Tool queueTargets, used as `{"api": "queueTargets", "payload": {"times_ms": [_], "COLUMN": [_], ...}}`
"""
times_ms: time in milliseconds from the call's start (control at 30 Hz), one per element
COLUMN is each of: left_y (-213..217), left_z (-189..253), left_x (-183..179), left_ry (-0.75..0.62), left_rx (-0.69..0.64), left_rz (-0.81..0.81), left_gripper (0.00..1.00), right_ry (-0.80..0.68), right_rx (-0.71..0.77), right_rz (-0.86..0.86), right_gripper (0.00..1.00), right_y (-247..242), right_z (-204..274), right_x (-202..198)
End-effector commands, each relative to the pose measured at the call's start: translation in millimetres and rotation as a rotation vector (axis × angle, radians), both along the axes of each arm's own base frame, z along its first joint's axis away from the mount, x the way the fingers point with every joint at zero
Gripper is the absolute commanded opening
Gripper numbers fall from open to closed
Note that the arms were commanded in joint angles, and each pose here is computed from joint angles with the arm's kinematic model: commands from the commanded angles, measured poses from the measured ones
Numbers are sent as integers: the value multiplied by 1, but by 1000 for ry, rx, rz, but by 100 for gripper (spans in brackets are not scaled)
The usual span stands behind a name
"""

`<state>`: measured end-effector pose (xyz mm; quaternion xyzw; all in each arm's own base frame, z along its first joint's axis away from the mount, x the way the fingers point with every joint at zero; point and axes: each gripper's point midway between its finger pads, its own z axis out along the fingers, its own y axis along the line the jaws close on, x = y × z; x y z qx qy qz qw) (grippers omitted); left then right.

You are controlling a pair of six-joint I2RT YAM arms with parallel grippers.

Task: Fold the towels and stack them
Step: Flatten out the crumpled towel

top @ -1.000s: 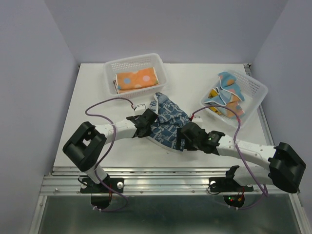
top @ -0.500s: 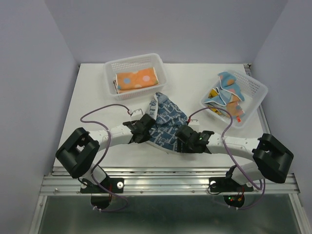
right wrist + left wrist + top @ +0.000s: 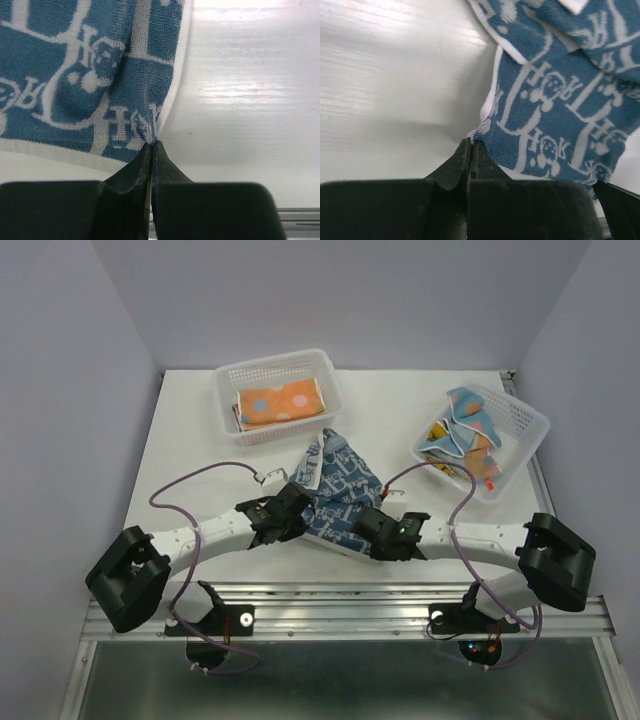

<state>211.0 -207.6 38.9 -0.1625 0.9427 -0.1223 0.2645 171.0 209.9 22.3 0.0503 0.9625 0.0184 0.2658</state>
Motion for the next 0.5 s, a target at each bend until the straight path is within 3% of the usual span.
{"api": "queueTargets", "payload": {"times_ms": [0, 267, 467], "left_y": [-15, -16, -15], "left_z": [49, 237, 371], "left_x": [4, 8, -26], "left_ry": [-124, -518, -743], "left_rx": [-89, -370, -602], "left_rz": [-49, -112, -286], "left_gripper": [0, 0, 0], "right_ry": [-125, -460, -620], "right_rx": [78, 463, 743], "right_rz": [58, 255, 470], "right_gripper": [1, 1, 1], "right_y": [12, 42, 56], "right_z": [61, 238, 357], "right_x": [14, 24, -6]}}
